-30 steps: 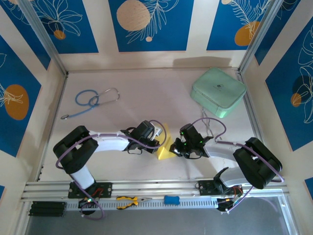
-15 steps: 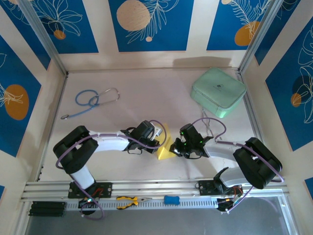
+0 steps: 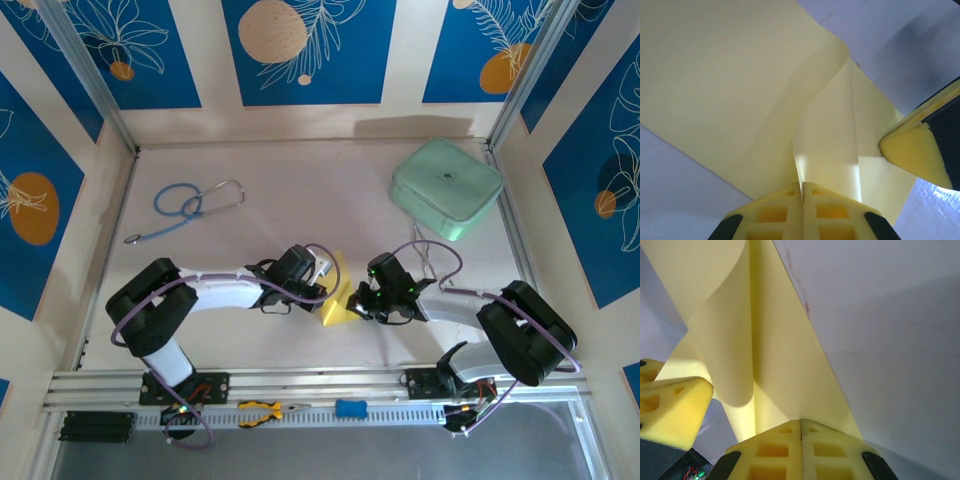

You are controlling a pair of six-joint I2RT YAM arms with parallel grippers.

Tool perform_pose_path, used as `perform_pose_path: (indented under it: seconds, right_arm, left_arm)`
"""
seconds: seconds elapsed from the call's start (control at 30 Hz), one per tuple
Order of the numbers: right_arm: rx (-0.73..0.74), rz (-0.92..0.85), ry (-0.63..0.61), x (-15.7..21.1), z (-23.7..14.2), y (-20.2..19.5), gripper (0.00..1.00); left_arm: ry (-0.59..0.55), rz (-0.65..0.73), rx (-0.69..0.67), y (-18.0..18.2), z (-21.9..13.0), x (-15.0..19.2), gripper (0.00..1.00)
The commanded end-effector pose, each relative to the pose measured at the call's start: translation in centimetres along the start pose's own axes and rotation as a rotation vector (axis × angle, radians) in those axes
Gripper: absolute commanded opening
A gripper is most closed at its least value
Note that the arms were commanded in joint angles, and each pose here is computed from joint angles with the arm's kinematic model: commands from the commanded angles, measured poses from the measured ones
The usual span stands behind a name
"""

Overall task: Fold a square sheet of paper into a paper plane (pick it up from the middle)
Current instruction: Fold the triangle a second time at the center of the table.

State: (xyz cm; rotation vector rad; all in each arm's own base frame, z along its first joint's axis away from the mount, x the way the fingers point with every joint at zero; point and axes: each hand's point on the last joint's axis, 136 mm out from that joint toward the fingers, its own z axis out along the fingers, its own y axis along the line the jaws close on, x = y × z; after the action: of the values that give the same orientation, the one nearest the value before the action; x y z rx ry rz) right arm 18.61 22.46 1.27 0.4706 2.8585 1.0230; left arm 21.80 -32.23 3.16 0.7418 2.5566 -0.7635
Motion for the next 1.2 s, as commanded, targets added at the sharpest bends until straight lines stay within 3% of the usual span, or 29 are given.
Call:
perform_pose_path:
  seconds: [0.0, 1.17]
  right_arm:
    - [0.122, 0.049, 0.032, 1.2, 0.2, -3.3, 0.00]
    - [0.124, 0.049, 0.035, 1.4, 0.3, -3.4, 0.00]
  left_arm:
    - [-0.003, 0.004, -0.024, 0.7, -0.1, -0.2, 0.04]
    - [-0.007, 0.004, 0.007, 0.2, 0.2, -0.3, 0.05]
